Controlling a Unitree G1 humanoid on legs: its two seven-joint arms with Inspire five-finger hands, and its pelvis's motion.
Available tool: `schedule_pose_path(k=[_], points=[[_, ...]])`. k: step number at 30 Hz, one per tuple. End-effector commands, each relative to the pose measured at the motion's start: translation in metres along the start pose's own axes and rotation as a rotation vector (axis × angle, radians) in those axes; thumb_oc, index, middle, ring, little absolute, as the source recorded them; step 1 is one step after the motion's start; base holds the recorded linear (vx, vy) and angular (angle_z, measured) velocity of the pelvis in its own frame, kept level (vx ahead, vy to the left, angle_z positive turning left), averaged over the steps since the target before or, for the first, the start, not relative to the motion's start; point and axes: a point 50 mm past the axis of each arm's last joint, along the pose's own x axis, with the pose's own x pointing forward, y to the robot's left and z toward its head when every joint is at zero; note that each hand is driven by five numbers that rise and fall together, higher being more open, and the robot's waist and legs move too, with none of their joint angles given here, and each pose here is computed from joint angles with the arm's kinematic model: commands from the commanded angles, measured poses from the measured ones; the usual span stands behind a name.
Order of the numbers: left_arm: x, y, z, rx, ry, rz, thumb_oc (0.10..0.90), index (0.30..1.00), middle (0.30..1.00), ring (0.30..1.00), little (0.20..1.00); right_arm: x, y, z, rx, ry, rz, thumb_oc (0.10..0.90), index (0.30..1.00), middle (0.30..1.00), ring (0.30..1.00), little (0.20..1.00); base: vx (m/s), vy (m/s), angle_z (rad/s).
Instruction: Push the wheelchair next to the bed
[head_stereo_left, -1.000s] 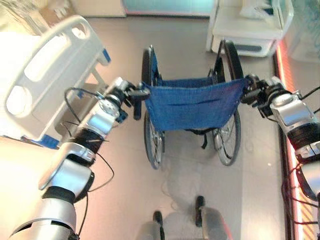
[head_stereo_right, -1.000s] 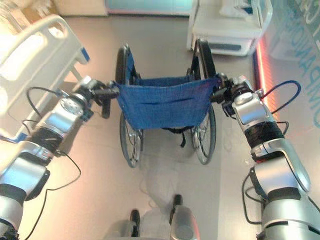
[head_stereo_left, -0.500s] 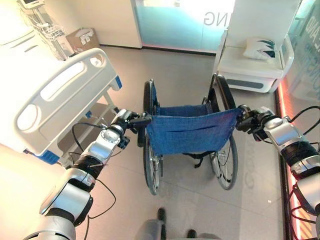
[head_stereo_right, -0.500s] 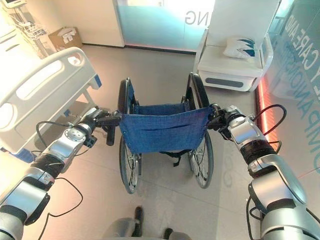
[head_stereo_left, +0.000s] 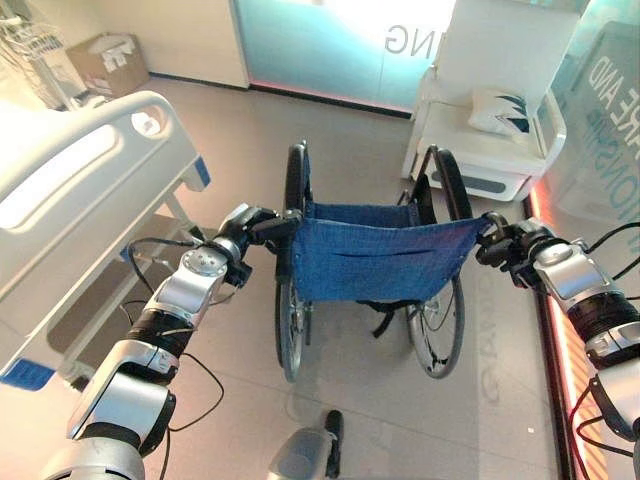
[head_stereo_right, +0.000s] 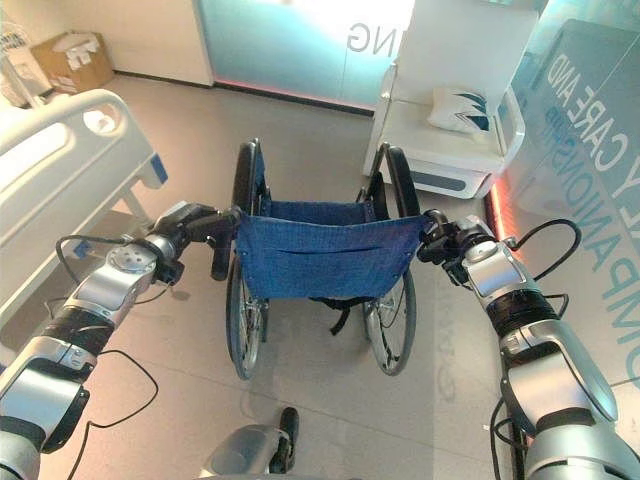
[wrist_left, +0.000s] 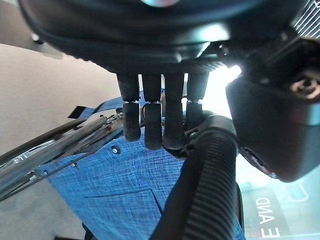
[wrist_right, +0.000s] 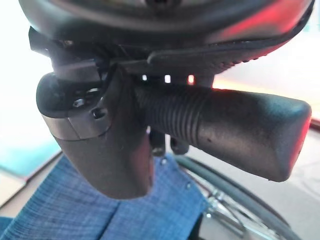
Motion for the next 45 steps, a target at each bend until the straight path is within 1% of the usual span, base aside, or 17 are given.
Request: schedule_pose_path(k=[1, 4, 7, 8, 10, 11, 13, 17, 24, 29, 32, 36, 40, 43, 45], points=[[-0.005, -0.051, -0.062, 0.130, 0.224, -0.147, 0.400, 0.300, 0.300, 0.300, 0.300, -0.011, 0.038, 0.043, -0.044, -0.296, 0.150, 0.400, 0.300, 0.300, 0.300, 0.300, 0.39, 0.127, -0.02], [-0.003, -0.060, -0.063, 0.116, 0.221, -0.140, 0.400, 0.300, 0.300, 0.300, 0.300, -0.013, 0.038, 0.046, -0.051, -0.299, 0.150, 0.400, 0.300, 0.300, 0.300, 0.300, 0.39, 0.032, 0.15], [-0.002, -0.060, -0.061, 0.107, 0.201, -0.118, 0.400, 0.300, 0.300, 0.300, 0.300, -0.015, 0.034, 0.051, -0.057, -0.314, 0.135, 0.400, 0.300, 0.300, 0.300, 0.300, 0.37, -0.075, 0.39], [0.000, -0.057, -0.056, 0.109, 0.181, -0.101, 0.400, 0.300, 0.300, 0.300, 0.300, -0.016, 0.030, 0.056, -0.058, -0.332, 0.116, 0.400, 0.300, 0.300, 0.300, 0.300, 0.42, -0.157, 0.79], [0.002, -0.058, -0.049, 0.102, 0.159, -0.107, 0.400, 0.300, 0.300, 0.300, 0.300, -0.019, 0.019, 0.061, -0.067, -0.336, 0.091, 0.400, 0.300, 0.300, 0.300, 0.300, 0.48, -0.143, 1.08], [0.002, -0.059, -0.049, 0.101, 0.159, -0.108, 0.400, 0.300, 0.300, 0.300, 0.300, -0.020, 0.019, 0.061, -0.068, -0.335, 0.091, 0.400, 0.300, 0.300, 0.300, 0.300, 0.50, -0.104, 0.97], [0.003, -0.065, -0.042, 0.114, 0.133, -0.141, 0.400, 0.300, 0.300, 0.300, 0.300, -0.023, 0.001, 0.063, -0.085, -0.302, 0.070, 0.400, 0.300, 0.300, 0.300, 0.300, 0.57, -0.150, 0.90], [0.002, -0.071, -0.042, 0.118, 0.127, -0.172, 0.400, 0.300, 0.300, 0.300, 0.300, -0.023, -0.006, 0.062, -0.087, -0.273, 0.066, 0.400, 0.300, 0.300, 0.300, 0.300, 0.43, -0.198, 0.49], [-0.004, -0.075, -0.057, 0.068, 0.169, -0.173, 0.400, 0.300, 0.300, 0.300, 0.300, -0.025, -0.001, 0.064, -0.097, -0.290, 0.115, 0.400, 0.300, 0.300, 0.300, 0.300, 0.53, -0.328, 0.55], [-0.004, -0.083, -0.057, 0.070, 0.143, -0.178, 0.400, 0.300, 0.300, 0.300, 0.300, -0.025, 0.002, 0.055, -0.115, -0.279, 0.119, 0.400, 0.300, 0.300, 0.300, 0.300, 0.46, -0.285, 0.35], [0.000, -0.087, -0.048, 0.081, 0.121, -0.173, 0.400, 0.300, 0.300, 0.300, 0.300, -0.025, 0.003, 0.055, -0.117, -0.287, 0.099, 0.400, 0.300, 0.300, 0.300, 0.300, 0.43, -0.202, 0.38], [0.001, -0.080, -0.039, 0.066, 0.088, -0.132, 0.400, 0.300, 0.300, 0.300, 0.300, -0.024, 0.012, 0.066, -0.129, -0.330, 0.081, 0.400, 0.300, 0.300, 0.300, 0.300, 0.42, -0.037, 0.14], [-0.004, -0.068, -0.045, 0.074, 0.106, -0.117, 0.400, 0.300, 0.300, 0.300, 0.300, -0.023, 0.019, 0.069, -0.157, -0.327, 0.095, 0.400, 0.300, 0.300, 0.300, 0.300, 0.53, 0.045, -0.85], [-0.006, -0.060, -0.053, 0.076, 0.146, -0.105, 0.400, 0.300, 0.300, 0.300, 0.300, -0.018, 0.021, 0.071, -0.145, -0.325, 0.125, 0.400, 0.300, 0.300, 0.300, 0.300, 0.42, 0.155, -0.79], [-0.008, -0.052, -0.062, 0.085, 0.211, -0.109, 0.400, 0.300, 0.300, 0.300, 0.300, -0.015, 0.030, 0.067, -0.131, -0.299, 0.169, 0.400, 0.300, 0.300, 0.300, 0.300, 0.49, 0.114, -0.51]])
